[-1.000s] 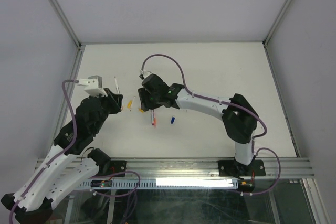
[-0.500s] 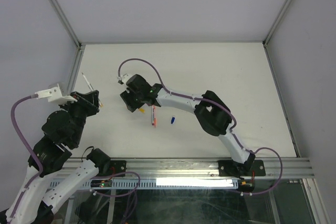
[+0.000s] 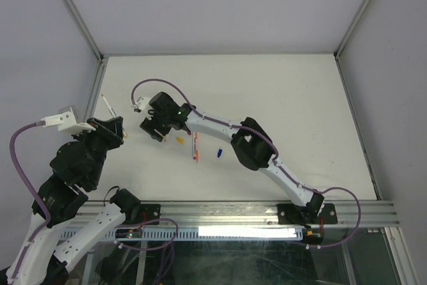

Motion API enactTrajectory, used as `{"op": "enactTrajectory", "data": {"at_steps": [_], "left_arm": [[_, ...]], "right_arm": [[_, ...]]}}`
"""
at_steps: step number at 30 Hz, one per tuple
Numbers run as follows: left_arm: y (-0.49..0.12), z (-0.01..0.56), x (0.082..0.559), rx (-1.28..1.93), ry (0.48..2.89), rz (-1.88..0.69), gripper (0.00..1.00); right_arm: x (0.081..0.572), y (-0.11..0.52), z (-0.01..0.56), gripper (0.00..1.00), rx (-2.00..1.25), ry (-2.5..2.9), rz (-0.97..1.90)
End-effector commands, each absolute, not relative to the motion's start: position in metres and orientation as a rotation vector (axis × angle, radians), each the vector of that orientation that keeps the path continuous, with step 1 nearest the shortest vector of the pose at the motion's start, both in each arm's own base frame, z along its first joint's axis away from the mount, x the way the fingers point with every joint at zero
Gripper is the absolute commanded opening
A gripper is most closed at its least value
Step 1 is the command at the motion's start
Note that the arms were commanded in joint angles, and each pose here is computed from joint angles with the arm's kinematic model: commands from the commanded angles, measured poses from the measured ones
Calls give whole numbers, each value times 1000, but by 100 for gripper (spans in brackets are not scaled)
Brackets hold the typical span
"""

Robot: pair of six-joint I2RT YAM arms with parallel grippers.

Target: Insert the pens into the pen caps

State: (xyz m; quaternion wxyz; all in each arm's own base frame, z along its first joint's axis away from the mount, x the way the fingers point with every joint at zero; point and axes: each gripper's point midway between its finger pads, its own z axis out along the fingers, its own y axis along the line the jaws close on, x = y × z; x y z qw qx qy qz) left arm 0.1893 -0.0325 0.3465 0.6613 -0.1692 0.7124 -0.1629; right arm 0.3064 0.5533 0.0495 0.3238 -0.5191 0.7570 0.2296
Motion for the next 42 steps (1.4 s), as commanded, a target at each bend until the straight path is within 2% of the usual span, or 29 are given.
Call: {"op": "enactTrajectory", "data": {"at_steps": [1, 20, 31, 42], "left_arm": [[-24, 357, 187, -411, 1582, -356, 0], [-36, 344, 195, -398, 1617, -369, 0], [-36, 344, 194, -394, 1612, -378, 0], [-38, 340, 195, -388, 1617, -384, 0]], "right_arm": [[312, 562, 64, 70, -1420, 1928, 631], [303, 539, 36, 68, -1484, 2042, 623], [302, 531, 30, 52, -1492, 2061, 563], [293, 525, 29, 57, -1531, 2067, 554]]}}
